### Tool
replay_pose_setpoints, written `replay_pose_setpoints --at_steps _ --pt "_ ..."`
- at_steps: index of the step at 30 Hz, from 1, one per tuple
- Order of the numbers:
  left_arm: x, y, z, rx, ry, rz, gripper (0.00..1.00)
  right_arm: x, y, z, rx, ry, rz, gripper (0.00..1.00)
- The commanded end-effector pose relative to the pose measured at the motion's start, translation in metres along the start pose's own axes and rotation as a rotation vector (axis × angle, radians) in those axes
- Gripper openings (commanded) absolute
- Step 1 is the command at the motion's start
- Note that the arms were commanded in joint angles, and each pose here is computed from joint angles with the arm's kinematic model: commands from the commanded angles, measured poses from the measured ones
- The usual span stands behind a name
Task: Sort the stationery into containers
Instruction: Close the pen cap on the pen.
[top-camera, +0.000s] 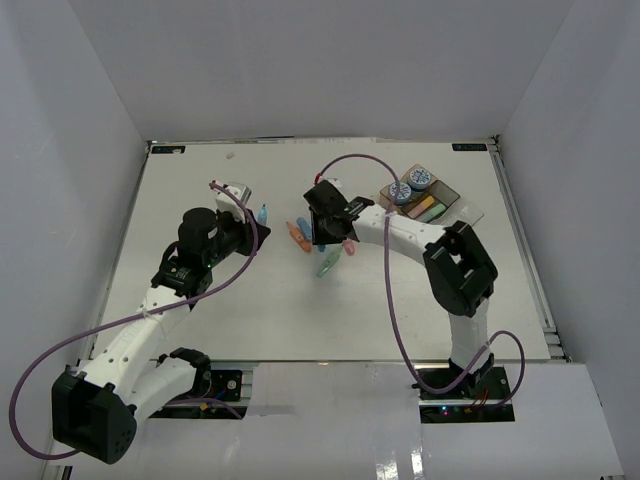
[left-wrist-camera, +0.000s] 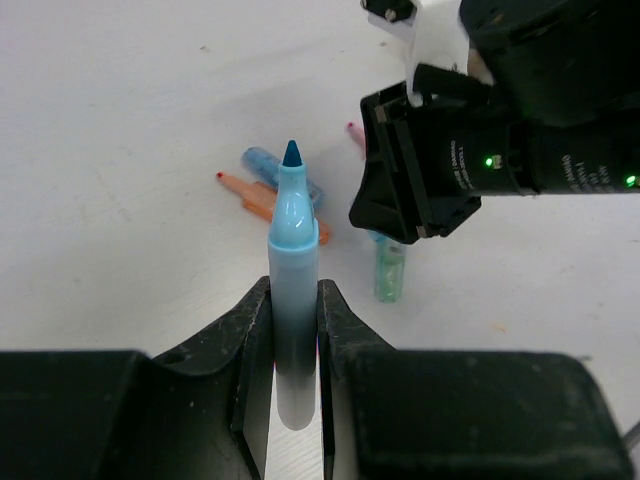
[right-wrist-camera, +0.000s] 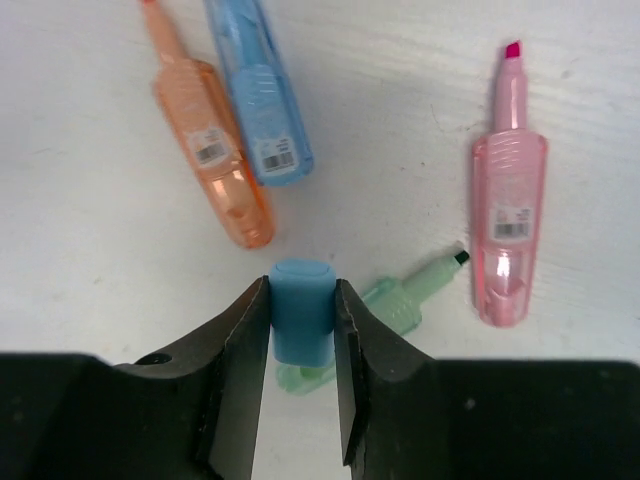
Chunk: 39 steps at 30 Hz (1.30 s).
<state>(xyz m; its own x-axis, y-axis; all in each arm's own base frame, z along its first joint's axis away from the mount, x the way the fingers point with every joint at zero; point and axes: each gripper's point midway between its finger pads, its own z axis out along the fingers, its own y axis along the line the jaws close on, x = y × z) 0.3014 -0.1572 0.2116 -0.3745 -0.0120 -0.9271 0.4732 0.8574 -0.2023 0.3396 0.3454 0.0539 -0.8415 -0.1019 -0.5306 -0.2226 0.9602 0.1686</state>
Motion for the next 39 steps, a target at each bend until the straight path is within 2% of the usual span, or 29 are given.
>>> replay_pose_setpoints --at_steps 1,8,13,16,21,26,39 --pt "-0.031 -0.036 -0.008 0.194 -0.112 0.033 0.19 -0.083 0.027 -0.09 -0.161 -0.3 -0.013 0.12" --pt "-0.08 -0.076 -0.008 0.411 -0.206 0.046 0.2 -0.152 0.031 -0.22 -0.306 -0.696 -0.024 0.16" --pt "-0.114 -0.096 -0.007 0.51 -0.295 0.08 0.2 -0.176 0.03 -0.275 -0.364 -0.888 -0.025 0.18" --pt "-0.118 -0.106 -0.001 0.552 -0.306 0.089 0.2 -0.186 0.034 -0.306 -0.429 -0.986 -0.011 0.18" --pt "-0.108 -0.119 -0.001 0.599 -0.311 0.096 0.2 -0.186 0.044 -0.317 -0.49 -1.044 -0.015 0.18" --pt "-0.085 -0.116 -0.001 0.572 -0.31 0.083 0.2 -0.184 0.057 -0.321 -0.518 -1.079 -0.022 0.18" --pt "-0.09 -0.101 0.002 0.469 -0.33 0.092 0.19 -0.17 0.088 -0.301 -0.526 -1.071 -0.047 0.18"
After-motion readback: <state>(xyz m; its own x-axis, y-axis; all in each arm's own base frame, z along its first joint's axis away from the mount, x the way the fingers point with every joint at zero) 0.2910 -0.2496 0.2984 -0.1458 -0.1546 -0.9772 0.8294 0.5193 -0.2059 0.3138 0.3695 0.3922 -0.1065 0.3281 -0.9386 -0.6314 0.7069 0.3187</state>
